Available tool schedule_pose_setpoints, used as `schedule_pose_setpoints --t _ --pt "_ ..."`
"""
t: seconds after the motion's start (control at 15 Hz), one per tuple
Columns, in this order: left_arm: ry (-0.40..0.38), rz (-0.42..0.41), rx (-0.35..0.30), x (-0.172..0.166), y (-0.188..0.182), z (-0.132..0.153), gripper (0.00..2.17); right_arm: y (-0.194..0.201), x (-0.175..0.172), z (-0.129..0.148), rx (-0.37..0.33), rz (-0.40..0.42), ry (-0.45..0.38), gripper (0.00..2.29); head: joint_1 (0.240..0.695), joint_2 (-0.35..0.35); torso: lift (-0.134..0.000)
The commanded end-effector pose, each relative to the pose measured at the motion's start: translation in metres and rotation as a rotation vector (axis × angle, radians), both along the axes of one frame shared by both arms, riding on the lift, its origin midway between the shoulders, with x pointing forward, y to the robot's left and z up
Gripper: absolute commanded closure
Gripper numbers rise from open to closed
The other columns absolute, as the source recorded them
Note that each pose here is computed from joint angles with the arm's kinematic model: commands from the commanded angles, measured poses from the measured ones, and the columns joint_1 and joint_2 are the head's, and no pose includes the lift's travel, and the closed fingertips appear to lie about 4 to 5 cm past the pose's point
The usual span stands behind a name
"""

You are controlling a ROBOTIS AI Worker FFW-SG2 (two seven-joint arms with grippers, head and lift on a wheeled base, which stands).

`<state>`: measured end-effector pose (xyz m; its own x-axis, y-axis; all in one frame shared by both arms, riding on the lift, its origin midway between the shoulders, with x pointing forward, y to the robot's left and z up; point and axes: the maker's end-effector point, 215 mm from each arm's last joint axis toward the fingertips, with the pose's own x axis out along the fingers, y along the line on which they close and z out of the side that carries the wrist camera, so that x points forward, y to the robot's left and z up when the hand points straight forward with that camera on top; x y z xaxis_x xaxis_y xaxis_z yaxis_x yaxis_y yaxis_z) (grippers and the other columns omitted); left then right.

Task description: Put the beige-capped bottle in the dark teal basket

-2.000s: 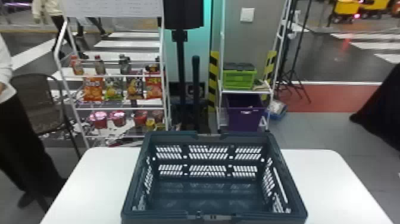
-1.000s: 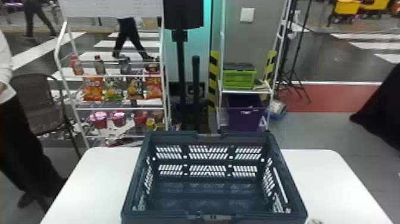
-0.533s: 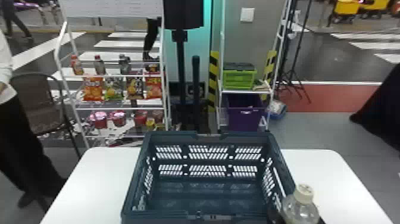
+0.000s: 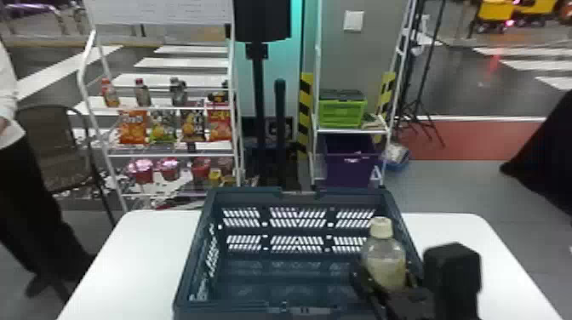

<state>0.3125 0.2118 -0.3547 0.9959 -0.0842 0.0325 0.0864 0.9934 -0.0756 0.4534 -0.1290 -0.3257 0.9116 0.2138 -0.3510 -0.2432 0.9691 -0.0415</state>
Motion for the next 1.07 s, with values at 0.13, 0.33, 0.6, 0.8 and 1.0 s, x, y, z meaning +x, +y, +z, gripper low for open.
schedule_pose_setpoints --t 0.13,0.33,0.6,0.8,1.0 --pt "-0.001 0.003 -0.002 0.0 0.0 0.0 0.16 0.021 0.022 -0.013 -0.063 0.052 0.213 2.28 0.499 0.0 0.0" --pt "0.004 0.005 0.0 -0.001 0.001 -0.002 0.15 0.029 0.019 -0.033 -0.107 0.073 0.383 2.28 0.499 0.0 0.0" --pt "0.001 0.006 -0.002 -0.001 0.001 -0.002 0.15 0.041 0.043 -0.042 -0.115 0.087 0.458 2.28 0.499 0.0 0.0" --pt "0.002 0.006 -0.002 -0.001 0.001 -0.002 0.15 0.055 0.052 -0.066 -0.112 0.108 0.539 2.28 0.499 0.0 0.0" --pt "0.004 0.006 -0.001 -0.001 0.001 -0.003 0.15 0.06 0.05 -0.096 -0.115 0.113 0.628 2.28 0.499 0.0 0.0"
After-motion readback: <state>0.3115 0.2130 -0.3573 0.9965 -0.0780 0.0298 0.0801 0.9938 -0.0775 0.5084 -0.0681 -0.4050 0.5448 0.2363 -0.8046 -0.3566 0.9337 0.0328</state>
